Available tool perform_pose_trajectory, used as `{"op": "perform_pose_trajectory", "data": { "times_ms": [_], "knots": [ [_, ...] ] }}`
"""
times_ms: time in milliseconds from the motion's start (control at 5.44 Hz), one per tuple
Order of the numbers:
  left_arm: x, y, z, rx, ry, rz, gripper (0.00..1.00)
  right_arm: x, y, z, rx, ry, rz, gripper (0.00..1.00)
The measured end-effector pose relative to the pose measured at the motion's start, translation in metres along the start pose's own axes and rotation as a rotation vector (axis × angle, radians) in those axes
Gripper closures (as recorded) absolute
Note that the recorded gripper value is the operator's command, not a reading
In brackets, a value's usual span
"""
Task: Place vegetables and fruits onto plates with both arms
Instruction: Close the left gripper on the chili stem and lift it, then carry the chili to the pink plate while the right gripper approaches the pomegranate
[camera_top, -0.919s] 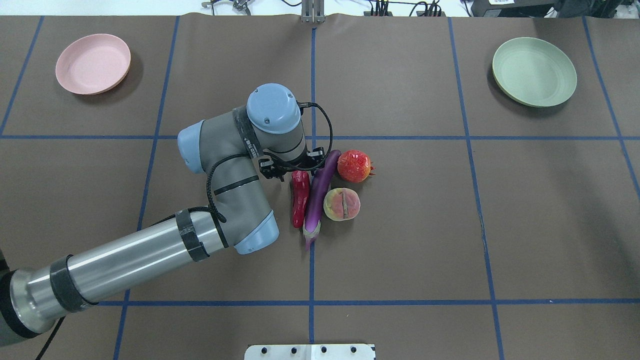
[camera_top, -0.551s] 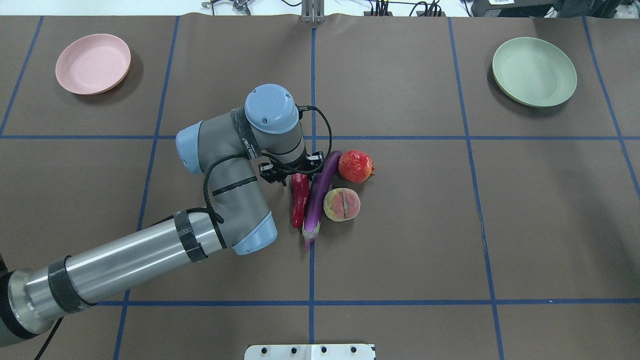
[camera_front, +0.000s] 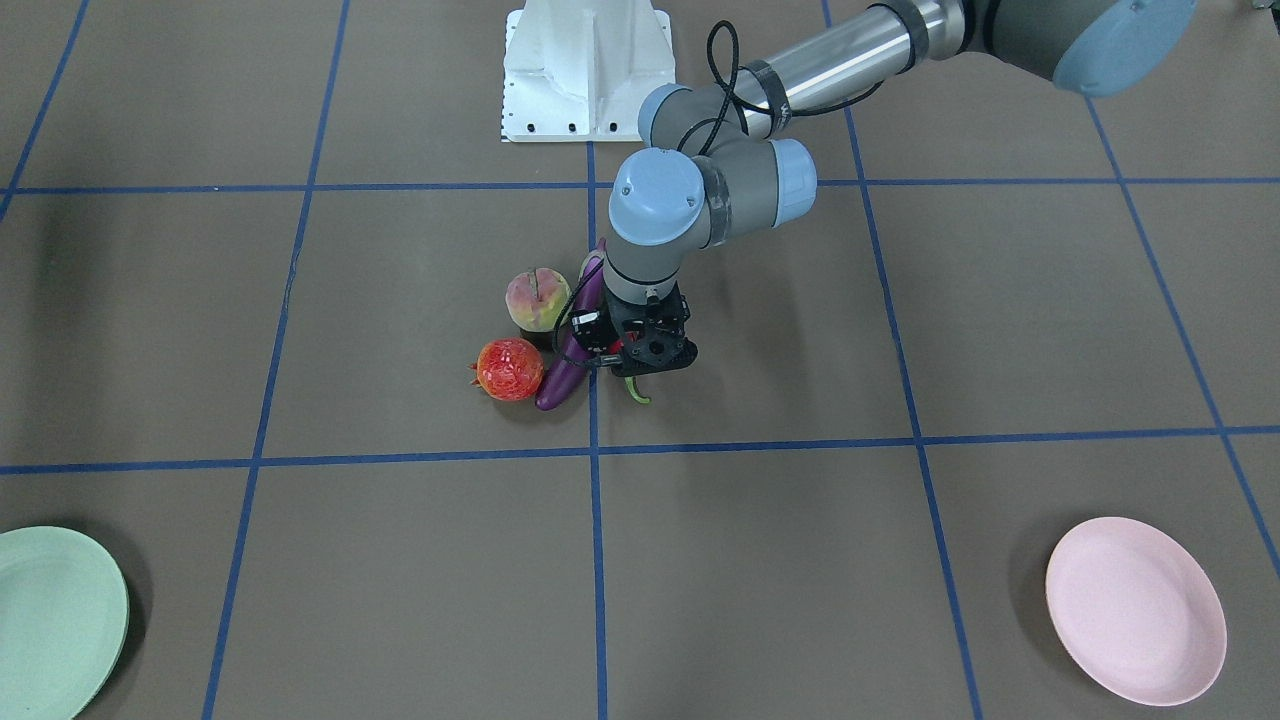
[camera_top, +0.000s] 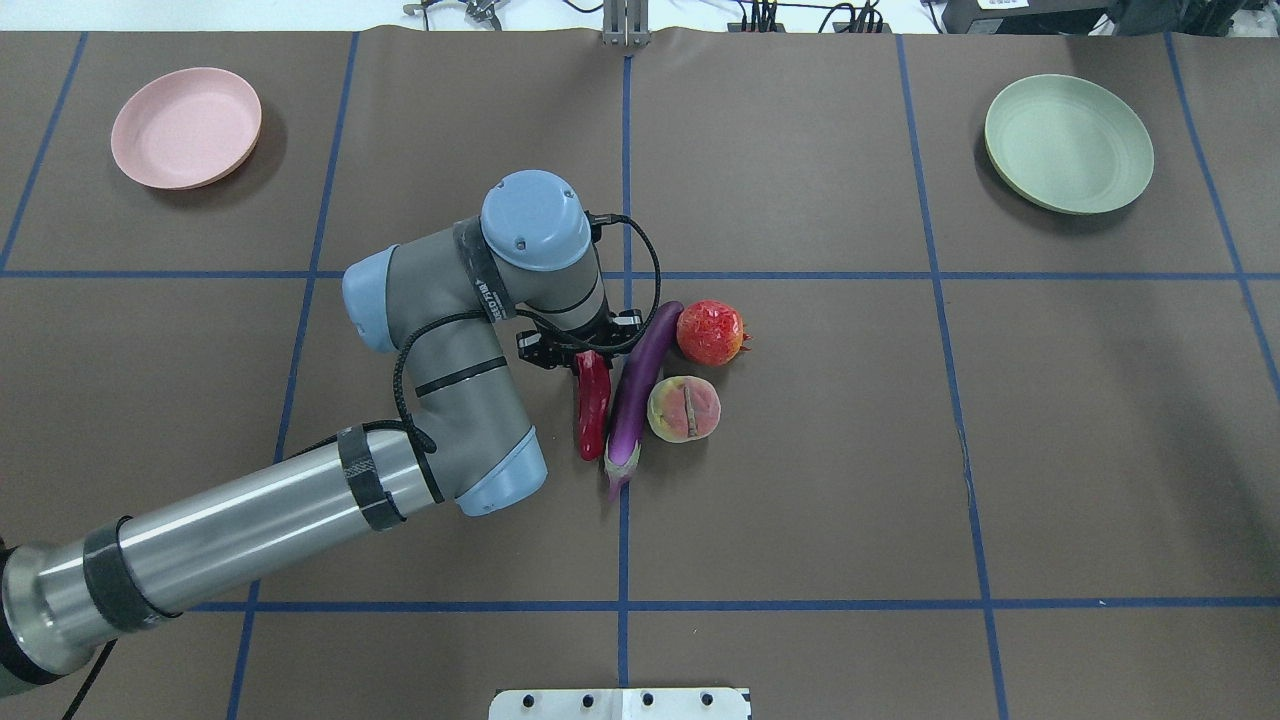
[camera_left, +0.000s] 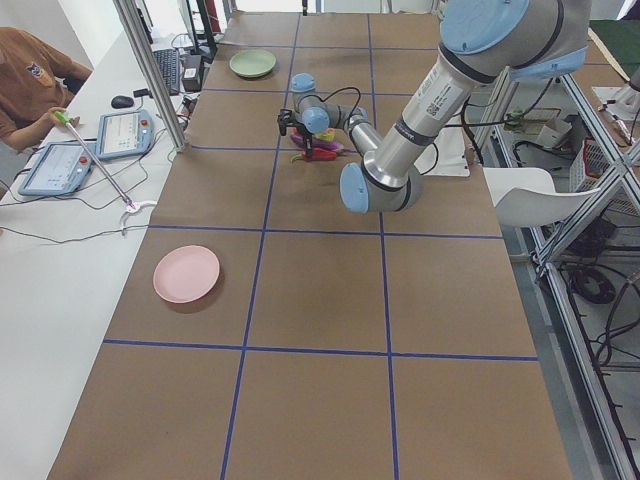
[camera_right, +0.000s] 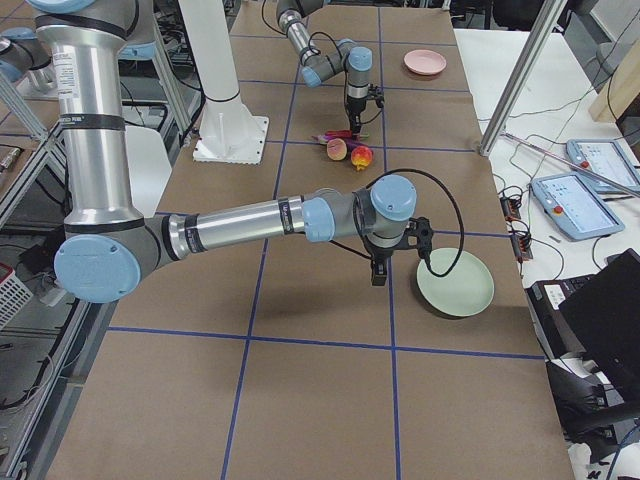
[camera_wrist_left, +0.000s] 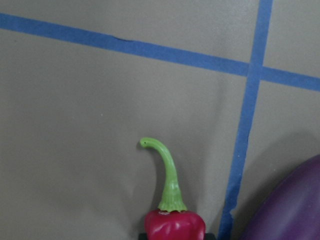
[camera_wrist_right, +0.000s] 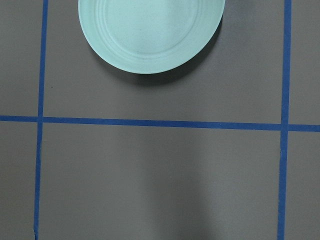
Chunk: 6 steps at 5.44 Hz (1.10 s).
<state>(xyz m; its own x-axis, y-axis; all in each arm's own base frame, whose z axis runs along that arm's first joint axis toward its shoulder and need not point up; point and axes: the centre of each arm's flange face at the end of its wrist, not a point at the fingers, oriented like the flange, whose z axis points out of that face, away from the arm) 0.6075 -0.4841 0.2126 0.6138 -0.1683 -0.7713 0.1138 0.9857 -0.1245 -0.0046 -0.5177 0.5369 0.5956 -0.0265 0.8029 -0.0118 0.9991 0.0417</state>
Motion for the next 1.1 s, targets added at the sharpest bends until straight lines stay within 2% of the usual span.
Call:
{"op": "perform_pose_trajectory", "data": {
  "times_ms": [368,551,735,1103],
  "knots": [
    [-0.04,0.007,-0.018,-0.002,0.024,0.002,1.0,-0.012,-0.013,-0.006,0.013,-0.004,-0.006,0.0],
    [-0.054,-0.005,-0.035,-0.001,0.03,-0.007,1.0,-0.031,-0.029,-0.008,0.02,-0.009,0.001,0.0],
    [-0.065,-0.024,-0.06,0.006,0.021,-0.009,1.0,-0.066,-0.048,-0.002,0.014,-0.019,0.01,0.0],
    [-0.095,-0.073,-0.122,0.036,-0.04,-0.021,1.0,-0.156,-0.073,0.02,-0.014,-0.036,0.036,0.0]
  ]
}}
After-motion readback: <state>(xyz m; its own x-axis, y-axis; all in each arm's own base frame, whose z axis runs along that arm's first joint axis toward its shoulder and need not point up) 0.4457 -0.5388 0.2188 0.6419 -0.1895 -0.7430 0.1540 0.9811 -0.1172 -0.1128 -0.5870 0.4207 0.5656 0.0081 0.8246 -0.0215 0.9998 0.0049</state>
